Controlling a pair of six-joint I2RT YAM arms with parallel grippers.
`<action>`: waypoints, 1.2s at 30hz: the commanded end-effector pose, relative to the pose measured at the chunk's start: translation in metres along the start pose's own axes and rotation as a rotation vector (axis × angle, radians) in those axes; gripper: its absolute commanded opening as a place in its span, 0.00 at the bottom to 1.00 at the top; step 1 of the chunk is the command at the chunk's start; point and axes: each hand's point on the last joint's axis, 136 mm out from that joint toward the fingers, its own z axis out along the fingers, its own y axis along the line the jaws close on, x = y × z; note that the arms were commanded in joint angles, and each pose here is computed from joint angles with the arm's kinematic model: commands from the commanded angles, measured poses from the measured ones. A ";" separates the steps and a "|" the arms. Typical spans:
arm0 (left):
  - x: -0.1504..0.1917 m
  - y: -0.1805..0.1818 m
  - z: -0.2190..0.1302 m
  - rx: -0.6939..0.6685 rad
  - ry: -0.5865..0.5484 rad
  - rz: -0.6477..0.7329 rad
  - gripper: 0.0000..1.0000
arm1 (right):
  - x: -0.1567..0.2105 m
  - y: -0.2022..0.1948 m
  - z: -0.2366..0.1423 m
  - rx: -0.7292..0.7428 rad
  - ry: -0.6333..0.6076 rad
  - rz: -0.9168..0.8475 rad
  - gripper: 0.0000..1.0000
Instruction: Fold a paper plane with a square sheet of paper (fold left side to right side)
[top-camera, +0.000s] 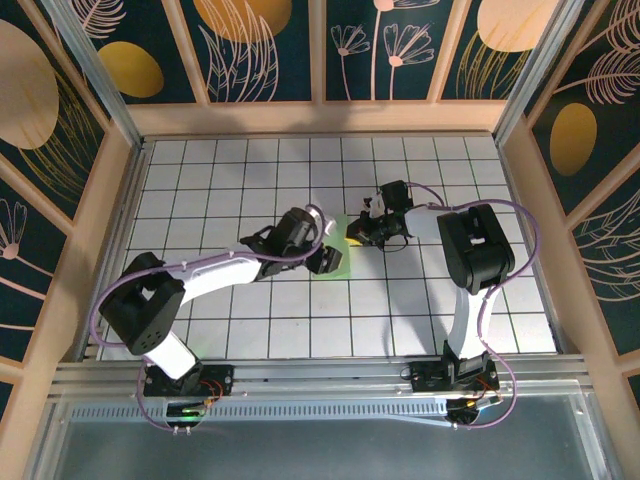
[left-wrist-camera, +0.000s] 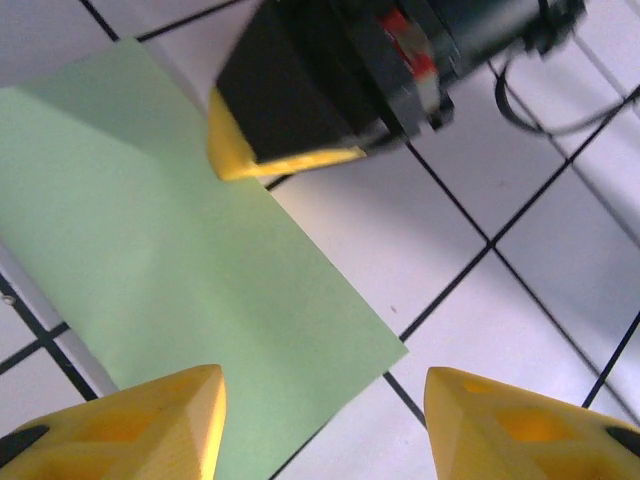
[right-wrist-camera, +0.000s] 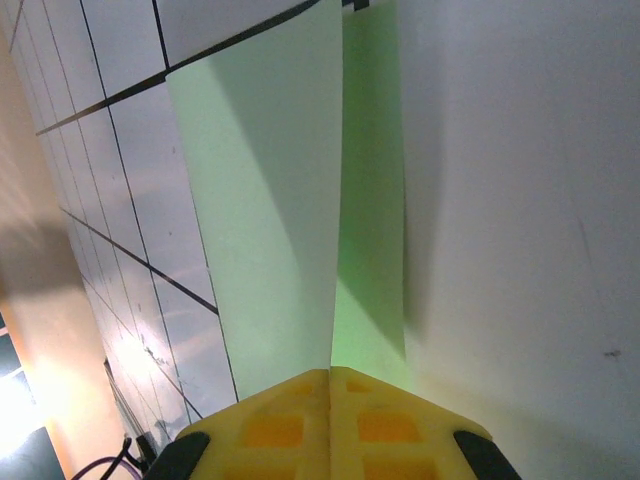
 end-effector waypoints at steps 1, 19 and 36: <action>0.001 -0.003 0.001 -0.134 0.015 0.149 0.56 | -0.009 0.014 -0.011 -0.018 -0.019 -0.026 0.00; 0.024 -0.003 0.056 -0.440 0.145 0.381 0.69 | -0.010 0.013 -0.009 -0.018 -0.026 -0.029 0.00; 0.015 -0.009 0.056 -0.415 0.109 0.351 0.24 | -0.016 0.010 -0.013 0.005 -0.038 -0.043 0.01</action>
